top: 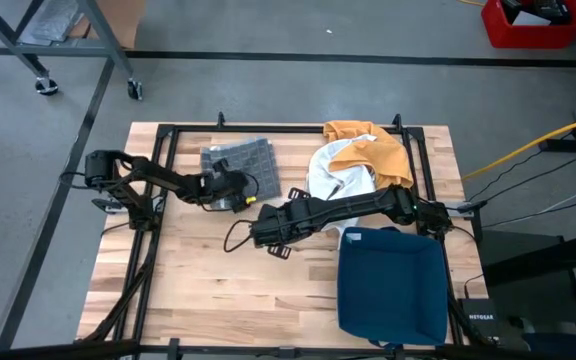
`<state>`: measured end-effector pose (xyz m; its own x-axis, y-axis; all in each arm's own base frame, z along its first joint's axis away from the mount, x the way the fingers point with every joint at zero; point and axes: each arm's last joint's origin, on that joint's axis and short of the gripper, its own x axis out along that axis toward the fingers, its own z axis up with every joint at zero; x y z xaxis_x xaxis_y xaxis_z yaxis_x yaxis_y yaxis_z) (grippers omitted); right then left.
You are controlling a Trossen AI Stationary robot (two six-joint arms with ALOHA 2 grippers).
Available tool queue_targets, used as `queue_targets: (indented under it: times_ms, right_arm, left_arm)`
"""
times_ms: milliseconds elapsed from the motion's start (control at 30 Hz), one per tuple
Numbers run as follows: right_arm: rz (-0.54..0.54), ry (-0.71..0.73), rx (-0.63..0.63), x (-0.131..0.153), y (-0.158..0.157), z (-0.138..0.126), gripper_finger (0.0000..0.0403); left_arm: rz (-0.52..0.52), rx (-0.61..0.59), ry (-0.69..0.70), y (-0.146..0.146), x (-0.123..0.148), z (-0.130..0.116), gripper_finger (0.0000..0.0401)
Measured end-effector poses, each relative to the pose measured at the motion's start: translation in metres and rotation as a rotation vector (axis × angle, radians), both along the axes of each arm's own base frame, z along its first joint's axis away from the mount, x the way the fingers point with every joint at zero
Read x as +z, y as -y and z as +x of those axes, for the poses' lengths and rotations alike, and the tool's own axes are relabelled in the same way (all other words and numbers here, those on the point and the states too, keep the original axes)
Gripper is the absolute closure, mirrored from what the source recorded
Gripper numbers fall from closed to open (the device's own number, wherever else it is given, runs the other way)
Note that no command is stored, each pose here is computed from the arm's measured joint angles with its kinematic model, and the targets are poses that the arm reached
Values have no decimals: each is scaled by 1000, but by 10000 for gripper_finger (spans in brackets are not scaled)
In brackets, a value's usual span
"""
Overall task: Fold towel
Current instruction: Fold the gray towel
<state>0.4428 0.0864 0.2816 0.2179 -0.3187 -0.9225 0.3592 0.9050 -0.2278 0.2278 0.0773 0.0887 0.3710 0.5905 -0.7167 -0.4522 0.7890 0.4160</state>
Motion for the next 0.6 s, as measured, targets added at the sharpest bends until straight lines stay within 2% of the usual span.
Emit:
queue_targets:
  times_ms: [167,400,600]
  right_arm:
    - [-4,-19,0,0,0,-2,260]
    - [-4,-20,0,0,1,-2,260]
    - [-4,-18,0,0,0,-2,260]
  left_arm:
    - [44,61,-105,-3,2,-11,398]
    - [68,74,-253,0,10,-30,399]
    - [68,84,-269,1,15,-34,398]
